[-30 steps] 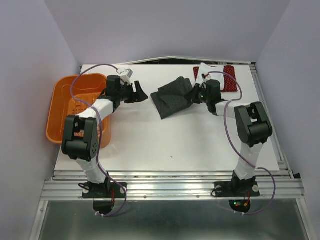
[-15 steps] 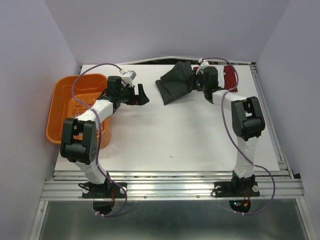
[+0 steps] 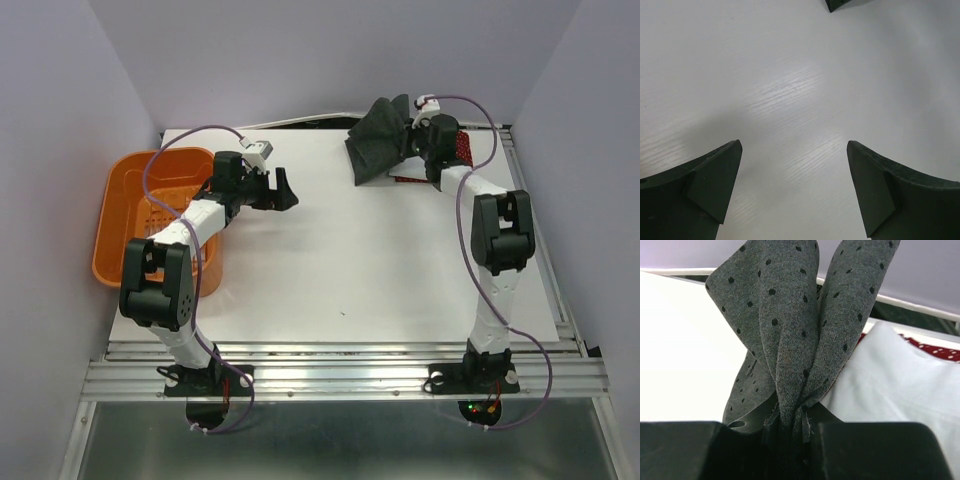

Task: Fold and stack the skirts
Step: Neatly place the folded skirt to the corner

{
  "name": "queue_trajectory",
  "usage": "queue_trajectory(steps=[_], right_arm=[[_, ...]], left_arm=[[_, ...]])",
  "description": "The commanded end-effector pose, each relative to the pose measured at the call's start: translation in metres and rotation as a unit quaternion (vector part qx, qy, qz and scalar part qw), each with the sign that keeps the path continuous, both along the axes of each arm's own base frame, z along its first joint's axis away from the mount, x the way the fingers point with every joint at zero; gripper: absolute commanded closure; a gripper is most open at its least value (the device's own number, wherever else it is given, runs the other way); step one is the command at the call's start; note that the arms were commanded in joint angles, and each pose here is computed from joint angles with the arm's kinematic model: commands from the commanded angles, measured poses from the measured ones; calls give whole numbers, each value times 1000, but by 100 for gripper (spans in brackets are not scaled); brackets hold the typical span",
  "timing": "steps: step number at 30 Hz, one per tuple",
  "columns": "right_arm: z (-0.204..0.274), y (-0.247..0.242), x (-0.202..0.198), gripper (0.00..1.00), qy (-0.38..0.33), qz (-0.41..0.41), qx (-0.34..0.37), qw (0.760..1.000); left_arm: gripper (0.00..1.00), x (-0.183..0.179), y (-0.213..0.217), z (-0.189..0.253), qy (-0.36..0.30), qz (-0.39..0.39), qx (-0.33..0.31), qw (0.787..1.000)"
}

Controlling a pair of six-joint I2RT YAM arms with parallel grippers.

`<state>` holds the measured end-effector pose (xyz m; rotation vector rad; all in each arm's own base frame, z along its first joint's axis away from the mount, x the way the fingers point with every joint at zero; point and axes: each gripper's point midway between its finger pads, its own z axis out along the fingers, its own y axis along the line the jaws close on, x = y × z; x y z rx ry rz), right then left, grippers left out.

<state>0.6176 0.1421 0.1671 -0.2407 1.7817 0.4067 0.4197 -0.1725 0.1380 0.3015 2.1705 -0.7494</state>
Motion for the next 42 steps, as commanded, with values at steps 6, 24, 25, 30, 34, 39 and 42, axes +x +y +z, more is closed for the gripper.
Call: queue_trajectory(steps=[6,24,25,30,34,39,42], right_arm=[[60,-39,21,99,-78,0,-19,997],[101,-93,20,99,-64,-26,41,997],[101,-98,20,99,-62,-28,43,997],[82,-123,19,99,-34,-49,60,996],[65,-141,18,99,-3,-61,102,993],[43,-151,15,99,44,-58,169,983],[21,-161,11,99,77,-71,209,972]], left_arm=[[1,2,-4,30,-43,-14,-9,999],[1,4,-5,27,-40,-16,-7,999],[1,4,-5,26,-38,-16,-7,999],[1,5,-6,26,-37,-18,-10,999],[1,4,-5,22,-32,-18,-6,999],[1,5,-5,16,-26,-18,-4,999],[1,6,-5,13,-20,-20,-1,1000]])
